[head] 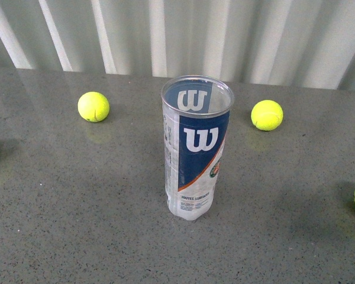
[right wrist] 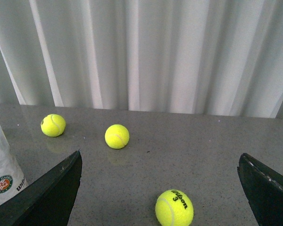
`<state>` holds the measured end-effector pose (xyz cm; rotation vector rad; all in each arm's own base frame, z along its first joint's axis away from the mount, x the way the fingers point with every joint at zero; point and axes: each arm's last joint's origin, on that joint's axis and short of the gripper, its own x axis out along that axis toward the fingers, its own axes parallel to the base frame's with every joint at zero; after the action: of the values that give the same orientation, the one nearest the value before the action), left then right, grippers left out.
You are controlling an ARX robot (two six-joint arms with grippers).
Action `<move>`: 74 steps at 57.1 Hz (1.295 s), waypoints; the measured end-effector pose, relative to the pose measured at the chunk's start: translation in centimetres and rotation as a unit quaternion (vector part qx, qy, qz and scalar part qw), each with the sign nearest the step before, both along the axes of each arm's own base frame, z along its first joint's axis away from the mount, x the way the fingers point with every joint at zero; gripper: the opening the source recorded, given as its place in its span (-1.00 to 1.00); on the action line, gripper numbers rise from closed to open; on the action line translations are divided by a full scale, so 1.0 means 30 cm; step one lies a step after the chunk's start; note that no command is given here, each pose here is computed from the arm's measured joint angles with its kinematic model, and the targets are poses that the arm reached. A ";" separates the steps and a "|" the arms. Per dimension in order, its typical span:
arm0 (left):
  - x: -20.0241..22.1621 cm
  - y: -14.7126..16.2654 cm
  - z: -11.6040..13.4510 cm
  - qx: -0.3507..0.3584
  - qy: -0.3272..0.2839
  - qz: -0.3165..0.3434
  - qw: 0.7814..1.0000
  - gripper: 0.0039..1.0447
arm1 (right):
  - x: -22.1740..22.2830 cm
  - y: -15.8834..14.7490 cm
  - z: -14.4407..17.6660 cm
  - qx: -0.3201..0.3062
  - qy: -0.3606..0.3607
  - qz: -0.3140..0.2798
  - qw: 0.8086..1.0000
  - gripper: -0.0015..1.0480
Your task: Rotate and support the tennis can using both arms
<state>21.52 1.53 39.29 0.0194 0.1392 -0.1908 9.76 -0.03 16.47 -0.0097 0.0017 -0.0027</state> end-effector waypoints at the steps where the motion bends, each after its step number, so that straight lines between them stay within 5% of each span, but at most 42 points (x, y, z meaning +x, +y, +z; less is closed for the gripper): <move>1: -0.005 0.012 -0.009 0.002 -0.016 0.027 0.999 0.77 | 0.000 0.000 0.000 0.000 0.000 0.000 1.000 0.86; 8: -0.060 0.042 -0.117 0.001 -0.082 0.096 0.992 0.35 | 0.000 0.000 0.000 0.000 0.000 0.000 1.000 0.86; 19: -0.140 0.005 -0.373 -0.007 -0.068 0.095 0.993 -0.47 | 0.000 0.000 0.000 0.000 0.000 0.000 1.000 0.86; 27: -0.181 -0.011 -0.460 -0.009 -0.068 0.095 0.993 -0.94 | 0.000 0.000 0.000 0.000 0.000 0.000 1.000 0.86; 45: -0.249 -0.052 -0.598 -0.011 -0.064 0.094 0.993 -0.94 | 0.000 0.000 0.000 0.000 0.000 0.000 1.000 0.86; 74: -0.313 -0.051 -0.695 -0.011 -0.068 0.095 0.993 -0.94 | 0.000 0.000 0.000 0.000 0.000 0.000 1.000 0.86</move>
<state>12.13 -0.01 18.45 -0.0025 0.0025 -0.0004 9.76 -0.03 16.47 -0.0097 0.0017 -0.0027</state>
